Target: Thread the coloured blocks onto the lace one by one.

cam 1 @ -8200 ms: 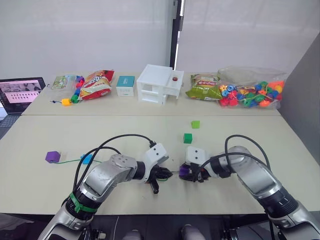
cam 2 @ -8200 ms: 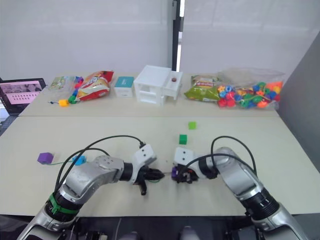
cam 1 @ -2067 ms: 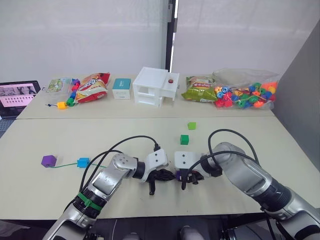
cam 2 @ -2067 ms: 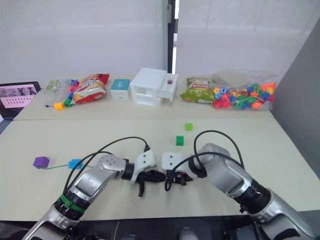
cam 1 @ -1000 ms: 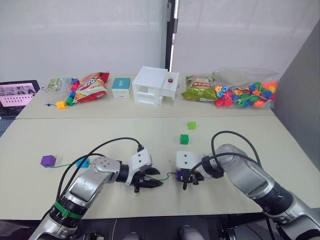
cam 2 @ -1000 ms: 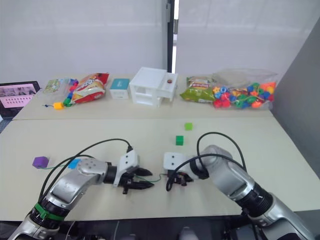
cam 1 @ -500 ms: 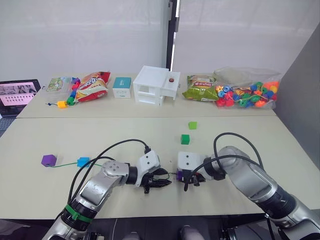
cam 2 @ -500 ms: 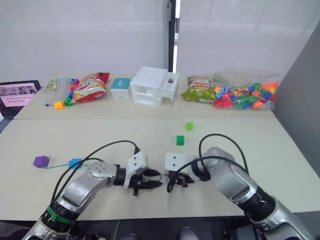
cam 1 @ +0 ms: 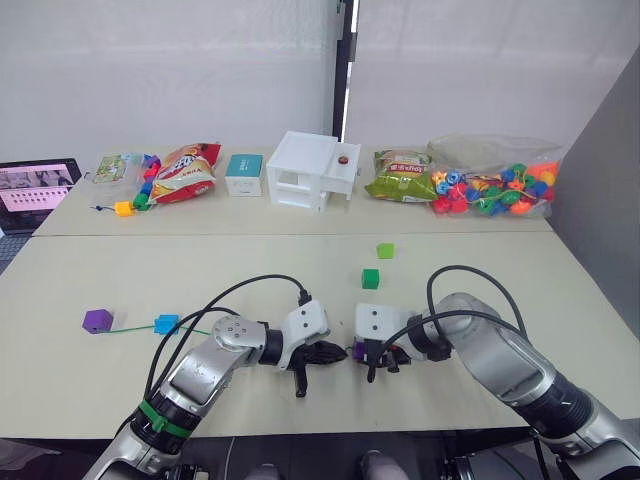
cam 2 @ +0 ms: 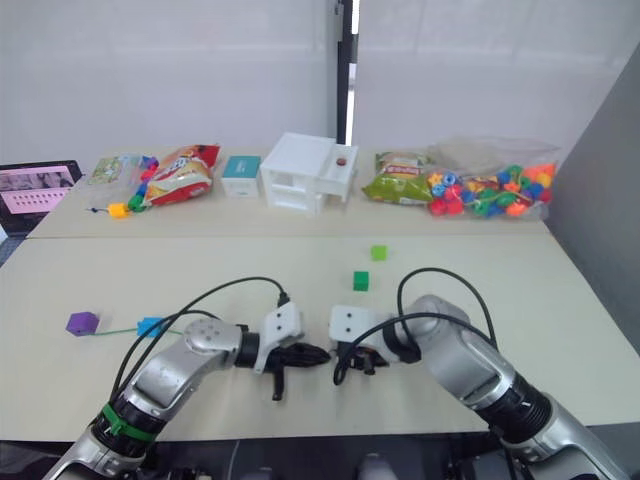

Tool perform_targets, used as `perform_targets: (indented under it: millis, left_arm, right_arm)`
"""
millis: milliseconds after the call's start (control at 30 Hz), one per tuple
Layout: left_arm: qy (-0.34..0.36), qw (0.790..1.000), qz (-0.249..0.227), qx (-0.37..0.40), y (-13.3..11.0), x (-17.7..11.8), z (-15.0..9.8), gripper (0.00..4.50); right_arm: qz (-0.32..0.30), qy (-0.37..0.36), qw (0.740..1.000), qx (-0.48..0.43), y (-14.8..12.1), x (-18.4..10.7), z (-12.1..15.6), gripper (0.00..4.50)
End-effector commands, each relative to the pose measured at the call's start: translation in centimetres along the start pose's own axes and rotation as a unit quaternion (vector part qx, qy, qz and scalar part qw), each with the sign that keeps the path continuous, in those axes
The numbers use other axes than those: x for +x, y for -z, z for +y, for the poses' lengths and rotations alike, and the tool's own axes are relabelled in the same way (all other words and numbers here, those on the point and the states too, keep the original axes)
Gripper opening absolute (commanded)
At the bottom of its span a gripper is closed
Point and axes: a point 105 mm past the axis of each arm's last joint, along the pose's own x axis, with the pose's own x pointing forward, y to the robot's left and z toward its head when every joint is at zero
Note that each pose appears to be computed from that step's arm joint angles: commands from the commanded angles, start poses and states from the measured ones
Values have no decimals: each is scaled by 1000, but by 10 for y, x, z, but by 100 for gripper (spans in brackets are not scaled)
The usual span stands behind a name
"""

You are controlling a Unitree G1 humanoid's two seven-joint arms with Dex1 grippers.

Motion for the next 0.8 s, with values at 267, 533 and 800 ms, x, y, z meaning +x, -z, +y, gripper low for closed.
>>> perform_targets:
  millis: [267, 533, 800]
  left_arm:
    - [3, 999, 12, 38, -6, 14, 6, 2]
    - [-16, 999, -13, 25, -19, -10, 10, 122]
    - [-2, 998, 24, 56, -16, -18, 8, 350]
  right_arm:
    - [-10, -43, 999, -2, -7, 15, 16, 136]
    - [-8, -41, 999, -4, -7, 18, 15, 136]
    - [-19, -32, 999, 12, -8, 16, 12, 368]
